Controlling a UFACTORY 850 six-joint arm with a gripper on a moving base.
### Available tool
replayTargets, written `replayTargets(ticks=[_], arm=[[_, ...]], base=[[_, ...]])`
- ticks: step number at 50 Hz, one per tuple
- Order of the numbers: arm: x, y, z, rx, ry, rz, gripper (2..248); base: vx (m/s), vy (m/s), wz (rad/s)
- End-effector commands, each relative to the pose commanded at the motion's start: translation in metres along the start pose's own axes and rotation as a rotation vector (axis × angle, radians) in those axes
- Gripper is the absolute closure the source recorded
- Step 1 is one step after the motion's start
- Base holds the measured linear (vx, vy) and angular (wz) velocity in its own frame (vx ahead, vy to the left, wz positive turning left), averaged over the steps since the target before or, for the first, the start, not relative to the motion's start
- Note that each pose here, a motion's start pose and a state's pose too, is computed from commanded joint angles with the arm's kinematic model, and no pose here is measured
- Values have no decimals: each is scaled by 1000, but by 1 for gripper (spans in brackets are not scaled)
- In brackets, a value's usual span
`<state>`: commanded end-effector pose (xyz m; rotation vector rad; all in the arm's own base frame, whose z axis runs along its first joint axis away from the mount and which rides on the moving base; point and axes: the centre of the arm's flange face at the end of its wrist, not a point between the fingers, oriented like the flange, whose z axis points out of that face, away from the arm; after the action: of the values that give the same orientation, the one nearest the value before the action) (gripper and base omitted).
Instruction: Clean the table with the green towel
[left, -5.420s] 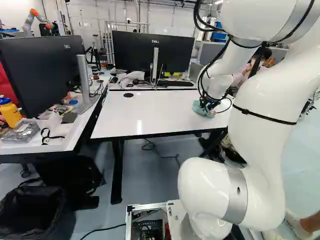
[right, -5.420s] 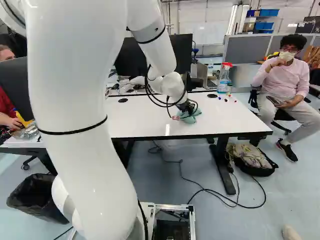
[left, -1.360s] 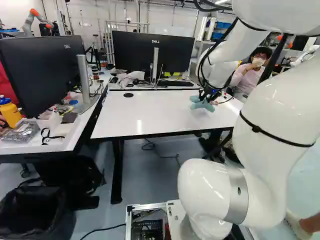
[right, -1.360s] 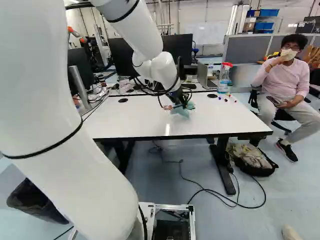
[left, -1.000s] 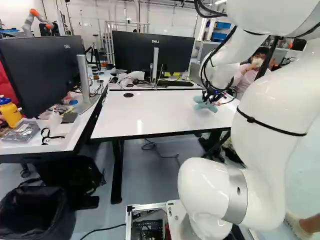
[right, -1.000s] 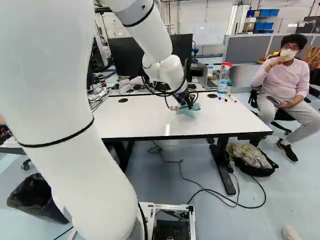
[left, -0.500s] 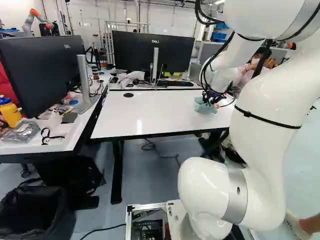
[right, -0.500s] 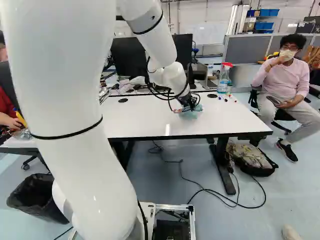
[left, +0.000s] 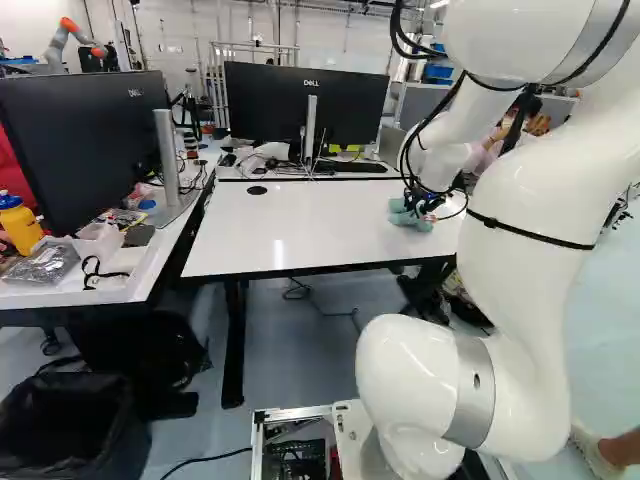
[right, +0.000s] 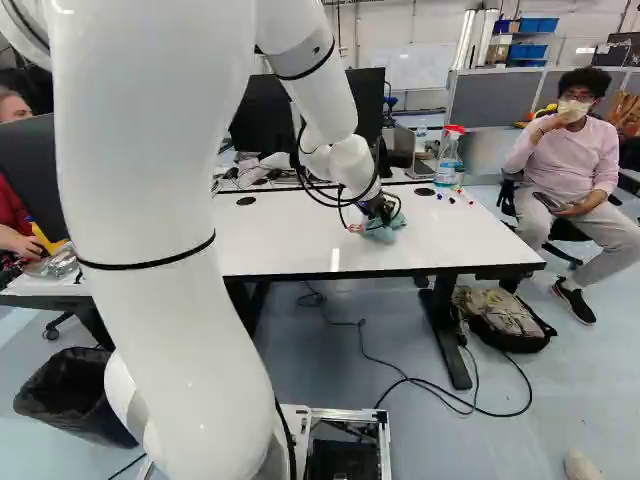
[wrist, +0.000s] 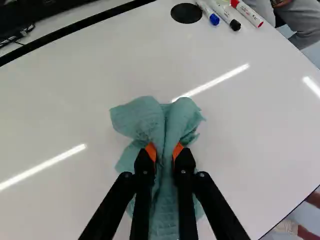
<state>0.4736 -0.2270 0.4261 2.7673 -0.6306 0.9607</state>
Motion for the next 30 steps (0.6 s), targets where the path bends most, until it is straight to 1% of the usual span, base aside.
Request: replayTargets(ticks=[8,24,30], arm=[[0,0,0,0,-1,0,196],[-4,0,0,0,-45,0,196],[-4,0,0,0,-48,0,196]], base=[[0,0,0],[0,0,0],[0,0,0]])
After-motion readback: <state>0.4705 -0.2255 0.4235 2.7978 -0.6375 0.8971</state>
